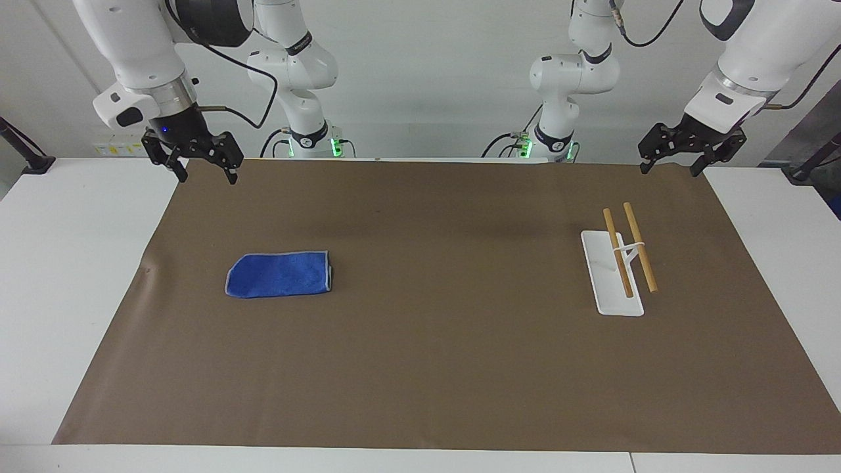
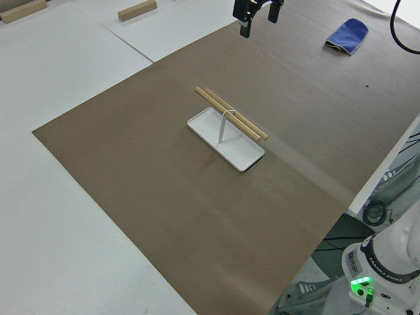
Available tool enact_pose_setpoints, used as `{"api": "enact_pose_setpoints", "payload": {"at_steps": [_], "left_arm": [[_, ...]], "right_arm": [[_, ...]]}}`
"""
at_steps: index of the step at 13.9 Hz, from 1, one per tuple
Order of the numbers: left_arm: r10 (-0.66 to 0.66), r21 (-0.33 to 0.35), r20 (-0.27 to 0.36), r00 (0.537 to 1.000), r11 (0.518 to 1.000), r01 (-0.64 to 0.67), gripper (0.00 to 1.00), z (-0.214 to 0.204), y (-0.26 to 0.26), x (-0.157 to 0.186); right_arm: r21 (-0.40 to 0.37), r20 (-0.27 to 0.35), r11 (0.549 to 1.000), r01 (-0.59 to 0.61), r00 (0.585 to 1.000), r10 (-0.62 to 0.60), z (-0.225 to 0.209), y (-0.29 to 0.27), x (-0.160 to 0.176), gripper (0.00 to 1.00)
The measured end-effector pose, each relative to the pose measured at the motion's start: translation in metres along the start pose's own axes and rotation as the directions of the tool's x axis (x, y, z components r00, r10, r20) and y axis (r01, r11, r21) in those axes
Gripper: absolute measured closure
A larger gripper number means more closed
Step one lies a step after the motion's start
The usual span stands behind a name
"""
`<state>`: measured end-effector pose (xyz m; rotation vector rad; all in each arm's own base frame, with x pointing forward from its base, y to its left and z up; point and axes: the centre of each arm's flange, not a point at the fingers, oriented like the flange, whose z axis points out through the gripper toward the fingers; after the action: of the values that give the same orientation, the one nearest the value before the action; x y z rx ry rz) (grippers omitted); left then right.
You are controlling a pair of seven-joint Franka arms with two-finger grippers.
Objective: Right arm passes towel to left arm to hang
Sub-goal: 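Reach the right gripper to the near end of the blue towel, then close the right gripper on the blue towel's end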
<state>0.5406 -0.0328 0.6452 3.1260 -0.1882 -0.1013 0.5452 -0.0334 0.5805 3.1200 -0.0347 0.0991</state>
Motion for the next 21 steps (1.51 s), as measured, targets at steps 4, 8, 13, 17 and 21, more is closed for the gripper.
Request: {"api": "enact_pose_setpoints", "payload": {"at_steps": [4,8,13,17,21], "left_arm": [[0.000,0.000,0.000,1.000,1.000,0.000,0.00,0.000,0.000,0.000],[0.000,0.000,0.000,1.000,1.000,0.000,0.00,0.000,0.000,0.000],[0.000,0.000,0.000,1.000,1.000,0.000,0.00,0.000,0.000,0.000],[0.000,0.000,0.000,1.000,1.000,0.000,0.00,0.000,0.000,0.000],[0.000,0.000,0.000,1.000,1.000,0.000,0.00,0.000,0.000,0.000]], "right_arm": [[-0.009,-0.036,0.999,0.054,0.998,-0.054,0.077,0.026,0.017,0.00],[0.000,-0.042,0.998,0.068,0.997,-0.068,0.150,0.054,0.028,0.00],[0.062,-0.080,0.993,0.096,0.993,-0.091,0.228,0.064,0.020,0.00],[0.053,-0.083,0.994,0.097,0.992,-0.093,0.266,0.064,0.004,0.00],[0.067,-0.070,0.993,0.100,0.993,-0.095,0.277,0.055,0.003,0.00]]}}
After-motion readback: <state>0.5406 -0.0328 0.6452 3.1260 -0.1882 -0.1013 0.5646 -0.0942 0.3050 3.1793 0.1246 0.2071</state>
